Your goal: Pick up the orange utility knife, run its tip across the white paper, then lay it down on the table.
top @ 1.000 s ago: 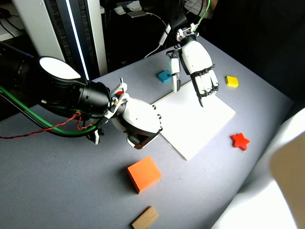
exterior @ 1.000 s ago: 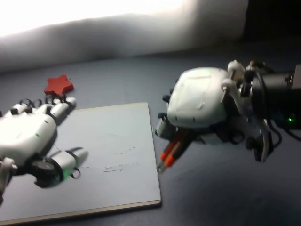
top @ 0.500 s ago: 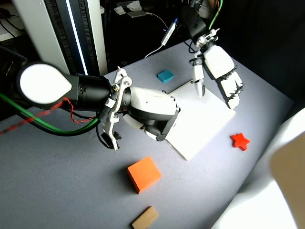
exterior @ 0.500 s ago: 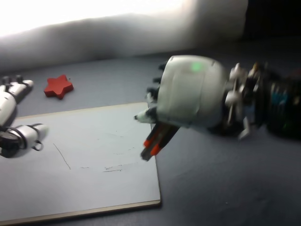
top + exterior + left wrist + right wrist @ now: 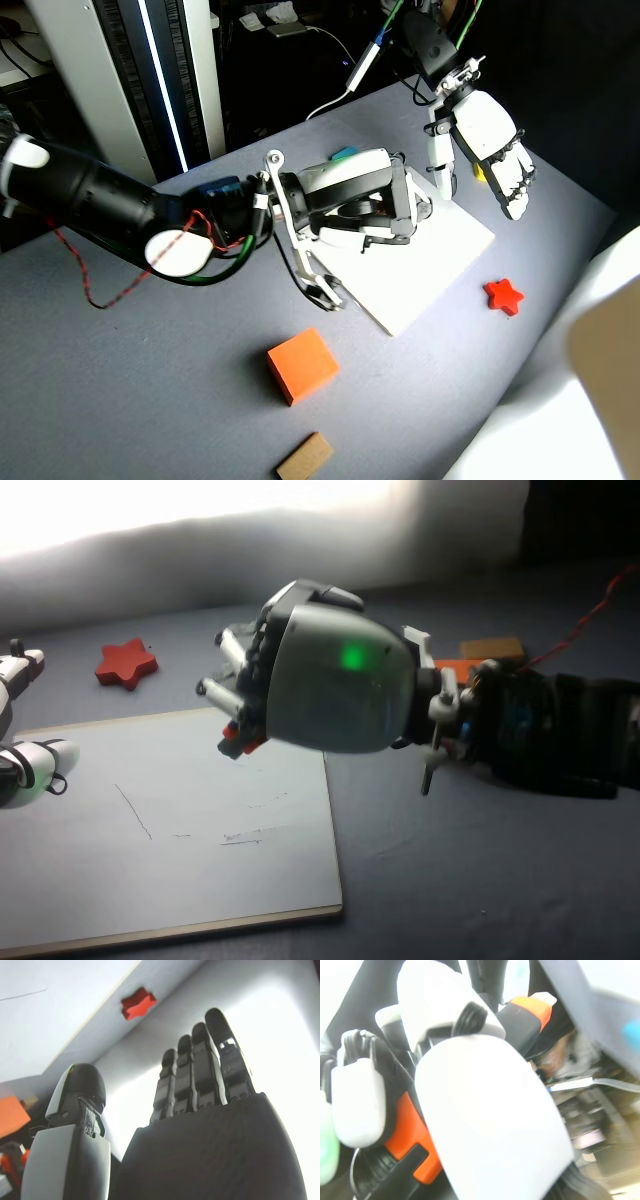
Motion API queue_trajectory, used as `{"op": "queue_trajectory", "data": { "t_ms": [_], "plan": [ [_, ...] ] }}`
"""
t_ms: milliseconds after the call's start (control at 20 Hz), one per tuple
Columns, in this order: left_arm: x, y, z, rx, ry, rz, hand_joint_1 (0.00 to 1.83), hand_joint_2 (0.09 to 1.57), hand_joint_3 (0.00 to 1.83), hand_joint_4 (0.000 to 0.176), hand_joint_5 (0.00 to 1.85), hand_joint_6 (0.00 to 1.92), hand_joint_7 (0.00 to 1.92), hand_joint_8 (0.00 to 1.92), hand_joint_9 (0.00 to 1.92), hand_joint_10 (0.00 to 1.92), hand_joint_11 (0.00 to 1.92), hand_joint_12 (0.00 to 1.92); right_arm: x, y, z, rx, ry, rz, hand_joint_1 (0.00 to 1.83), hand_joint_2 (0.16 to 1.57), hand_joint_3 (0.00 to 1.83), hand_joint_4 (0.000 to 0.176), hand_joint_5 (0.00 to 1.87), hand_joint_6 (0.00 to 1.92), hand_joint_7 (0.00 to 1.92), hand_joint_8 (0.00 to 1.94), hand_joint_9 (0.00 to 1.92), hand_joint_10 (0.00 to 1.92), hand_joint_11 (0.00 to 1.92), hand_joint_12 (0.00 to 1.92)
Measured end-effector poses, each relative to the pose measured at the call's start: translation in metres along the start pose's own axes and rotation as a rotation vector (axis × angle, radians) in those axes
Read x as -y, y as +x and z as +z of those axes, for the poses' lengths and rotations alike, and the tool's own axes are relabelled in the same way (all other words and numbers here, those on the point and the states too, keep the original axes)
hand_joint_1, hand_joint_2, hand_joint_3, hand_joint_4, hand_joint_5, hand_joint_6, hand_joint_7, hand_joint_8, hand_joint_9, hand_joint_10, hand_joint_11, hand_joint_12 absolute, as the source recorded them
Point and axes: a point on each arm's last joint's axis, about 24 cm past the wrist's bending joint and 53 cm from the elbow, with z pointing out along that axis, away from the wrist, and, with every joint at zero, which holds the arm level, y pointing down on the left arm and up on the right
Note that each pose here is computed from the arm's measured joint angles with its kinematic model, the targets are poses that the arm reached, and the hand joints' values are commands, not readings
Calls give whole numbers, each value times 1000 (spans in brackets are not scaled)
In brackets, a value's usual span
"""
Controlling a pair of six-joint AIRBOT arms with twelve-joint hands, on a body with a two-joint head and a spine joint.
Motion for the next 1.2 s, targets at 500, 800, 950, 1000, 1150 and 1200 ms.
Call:
{"op": "queue_trajectory", "data": {
  "t_ms": [500,800,950,1000,1150,1200],
  "plan": [
    [-4,3,1,-10,-3,13,0,1308,0,0,0,0,0,0,0,0,0,0,-31,36,33,44,-86,-169,1551,1331,0,176,1437,1921,1615,1941,1696,1921,1727,1921],
    [-1,11,1,-29,3,10,0,1323,0,0,0,0,0,0,0,0,0,0,-34,53,40,19,-80,-187,1542,1323,0,176,1411,1921,1615,1941,1692,1921,1735,1921],
    [-2,11,1,-28,2,9,0,1314,0,0,0,0,0,0,0,0,0,0,-48,59,37,10,-105,-182,1553,1336,0,176,1411,1921,1609,1941,1693,1921,1728,1921],
    [-1,11,1,-29,3,9,0,1317,0,0,0,0,0,0,0,0,0,0,-55,61,36,8,-115,-178,1569,1324,0,176,1416,1921,1608,1941,1693,1921,1727,1921],
    [-1,13,1,-30,4,8,0,1321,0,0,0,0,0,0,0,0,0,0,-56,63,32,4,-112,-172,1531,1329,0,176,1379,1921,1610,1941,1706,1921,1731,1921],
    [0,14,1,-35,4,7,0,1313,0,0,0,0,0,0,0,0,0,0,-58,65,27,3,-122,-175,1515,1341,0,176,1352,1921,1598,1941,1697,1921,1727,1921]
  ]
}}
